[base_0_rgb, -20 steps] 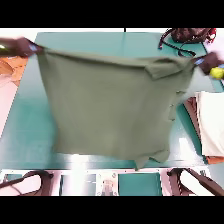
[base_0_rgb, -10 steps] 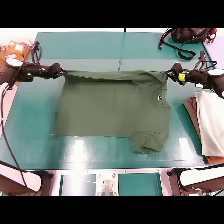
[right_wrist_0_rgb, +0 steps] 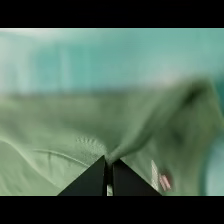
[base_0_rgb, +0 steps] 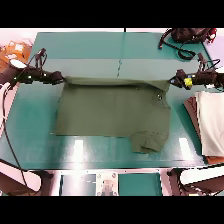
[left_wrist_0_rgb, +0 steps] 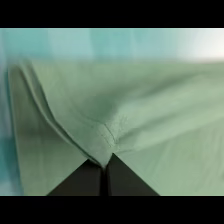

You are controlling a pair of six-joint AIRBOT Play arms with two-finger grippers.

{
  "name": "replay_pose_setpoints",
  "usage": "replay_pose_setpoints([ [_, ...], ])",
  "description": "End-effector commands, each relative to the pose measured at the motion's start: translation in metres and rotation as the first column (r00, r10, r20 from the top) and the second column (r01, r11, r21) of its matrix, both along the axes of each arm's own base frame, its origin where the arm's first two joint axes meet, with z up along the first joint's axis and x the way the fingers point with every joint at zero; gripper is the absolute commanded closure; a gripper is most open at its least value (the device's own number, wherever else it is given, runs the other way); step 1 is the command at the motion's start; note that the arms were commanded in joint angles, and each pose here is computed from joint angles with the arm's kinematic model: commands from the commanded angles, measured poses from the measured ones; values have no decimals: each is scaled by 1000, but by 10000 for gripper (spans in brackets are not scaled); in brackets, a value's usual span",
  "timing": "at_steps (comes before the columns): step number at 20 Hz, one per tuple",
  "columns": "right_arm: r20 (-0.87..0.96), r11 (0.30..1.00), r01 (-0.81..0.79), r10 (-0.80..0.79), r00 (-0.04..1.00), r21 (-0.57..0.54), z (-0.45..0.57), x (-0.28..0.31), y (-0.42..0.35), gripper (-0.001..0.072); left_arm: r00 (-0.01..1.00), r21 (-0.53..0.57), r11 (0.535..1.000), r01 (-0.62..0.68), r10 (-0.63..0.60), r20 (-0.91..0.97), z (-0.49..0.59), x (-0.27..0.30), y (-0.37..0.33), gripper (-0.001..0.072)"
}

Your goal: Fold the shirts.

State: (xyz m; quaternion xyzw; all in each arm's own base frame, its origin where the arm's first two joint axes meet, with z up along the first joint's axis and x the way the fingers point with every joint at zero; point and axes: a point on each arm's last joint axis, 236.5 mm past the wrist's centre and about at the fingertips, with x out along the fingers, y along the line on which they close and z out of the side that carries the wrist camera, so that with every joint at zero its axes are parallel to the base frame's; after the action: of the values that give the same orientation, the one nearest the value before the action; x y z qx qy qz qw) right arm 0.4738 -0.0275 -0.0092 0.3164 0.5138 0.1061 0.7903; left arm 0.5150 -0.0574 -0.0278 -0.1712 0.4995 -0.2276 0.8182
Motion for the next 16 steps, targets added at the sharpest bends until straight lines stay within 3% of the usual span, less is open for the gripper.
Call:
replay_pose_setpoints([
  [1,-136,997,-57,50,989,-49,-27,-44,-3,694,991,88,994,69,-58,-119,-21,-29,13,683],
  [15,-207,998,-35,25,978,-45,-64,-67,0,692,975,55,998,44,-31,-218,-57,-50,9,682],
  [16,-207,998,-35,25,978,-44,-64,-67,0,658,973,37,999,22,-13,-229,-55,-49,6,679],
])
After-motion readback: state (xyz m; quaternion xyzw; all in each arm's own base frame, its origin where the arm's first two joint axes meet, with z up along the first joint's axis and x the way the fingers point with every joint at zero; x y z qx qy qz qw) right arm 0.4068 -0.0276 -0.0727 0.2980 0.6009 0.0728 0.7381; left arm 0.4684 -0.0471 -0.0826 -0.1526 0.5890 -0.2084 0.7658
